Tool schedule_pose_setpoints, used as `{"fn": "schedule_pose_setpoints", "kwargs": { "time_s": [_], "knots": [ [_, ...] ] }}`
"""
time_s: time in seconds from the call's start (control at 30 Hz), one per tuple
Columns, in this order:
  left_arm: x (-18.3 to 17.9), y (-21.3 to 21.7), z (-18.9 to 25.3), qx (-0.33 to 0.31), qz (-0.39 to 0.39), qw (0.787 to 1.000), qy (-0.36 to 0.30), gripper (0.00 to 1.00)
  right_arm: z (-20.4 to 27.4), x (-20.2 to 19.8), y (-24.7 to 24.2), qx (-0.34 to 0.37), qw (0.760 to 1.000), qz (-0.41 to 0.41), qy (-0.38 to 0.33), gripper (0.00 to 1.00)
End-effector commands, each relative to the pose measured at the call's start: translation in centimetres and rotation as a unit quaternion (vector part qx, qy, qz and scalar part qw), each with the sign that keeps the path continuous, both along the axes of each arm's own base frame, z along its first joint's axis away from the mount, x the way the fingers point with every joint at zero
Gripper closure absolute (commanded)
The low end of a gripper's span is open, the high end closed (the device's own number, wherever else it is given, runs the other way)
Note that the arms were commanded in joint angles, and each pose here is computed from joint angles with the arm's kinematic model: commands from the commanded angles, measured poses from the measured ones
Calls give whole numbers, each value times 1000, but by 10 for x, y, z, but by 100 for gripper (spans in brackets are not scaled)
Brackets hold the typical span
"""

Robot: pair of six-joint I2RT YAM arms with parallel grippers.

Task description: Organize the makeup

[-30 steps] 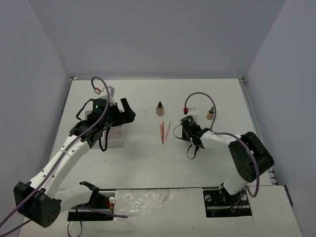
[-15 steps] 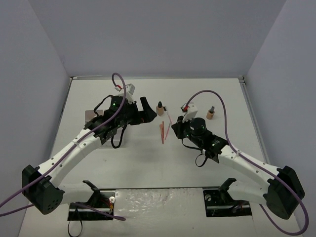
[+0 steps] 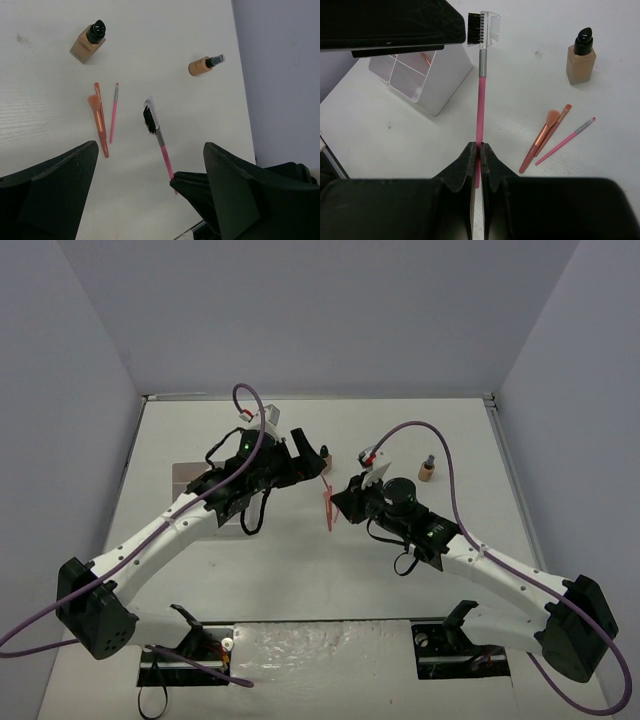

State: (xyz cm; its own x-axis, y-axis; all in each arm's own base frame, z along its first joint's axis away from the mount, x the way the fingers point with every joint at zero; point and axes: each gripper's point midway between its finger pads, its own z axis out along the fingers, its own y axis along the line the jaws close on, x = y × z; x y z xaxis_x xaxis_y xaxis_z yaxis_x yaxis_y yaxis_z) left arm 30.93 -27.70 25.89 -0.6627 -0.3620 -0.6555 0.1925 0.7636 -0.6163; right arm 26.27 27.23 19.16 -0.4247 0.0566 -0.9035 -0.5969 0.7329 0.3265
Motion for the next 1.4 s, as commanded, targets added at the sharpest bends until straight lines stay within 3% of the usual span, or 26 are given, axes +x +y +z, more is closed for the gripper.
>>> {"fn": "schedule_pose_setpoints", "kwargs": {
  "time_s": [0.0, 0.17, 0.73, 0.8, 0.9, 0.97, 1.1, 1.17, 1.37],
  "knots": [
    [9, -18, 45, -64, 15, 998, -23, 21, 58, 5, 15, 62, 996, 13, -60, 100],
    [10, -27, 42, -79, 18, 997, -8, 34, 60, 6, 19, 66, 996, 17, -63, 100],
    [12, -34, 27, -86, 21, 996, 17, 99, 56, 6, 29, 63, 996, 26, -62, 100],
    [13, -33, 28, -87, 22, 996, 14, 100, 55, 6, 30, 61, 996, 26, -60, 99],
    [13, -27, 29, -80, 30, 996, 0, 100, 54, 7, 27, 57, 996, 19, -58, 76],
    [14, -19, 33, -67, 36, 997, -22, 100, 53, 8, 23, 52, 997, 8, -58, 53],
    [15, 13, 32, 7, 59, 995, -79, 100, 48, 11, 15, 31, 998, -8, -53, 25],
    [20, 33, 35, 41, 89, 989, -112, 100, 41, 12, 9, 16, 999, -19, -47, 15],
    [23, 117, 35, 189, 185, 943, -202, 100, 16, 23, -18, -31, 995, -91, -23, 0]
  ]
}}
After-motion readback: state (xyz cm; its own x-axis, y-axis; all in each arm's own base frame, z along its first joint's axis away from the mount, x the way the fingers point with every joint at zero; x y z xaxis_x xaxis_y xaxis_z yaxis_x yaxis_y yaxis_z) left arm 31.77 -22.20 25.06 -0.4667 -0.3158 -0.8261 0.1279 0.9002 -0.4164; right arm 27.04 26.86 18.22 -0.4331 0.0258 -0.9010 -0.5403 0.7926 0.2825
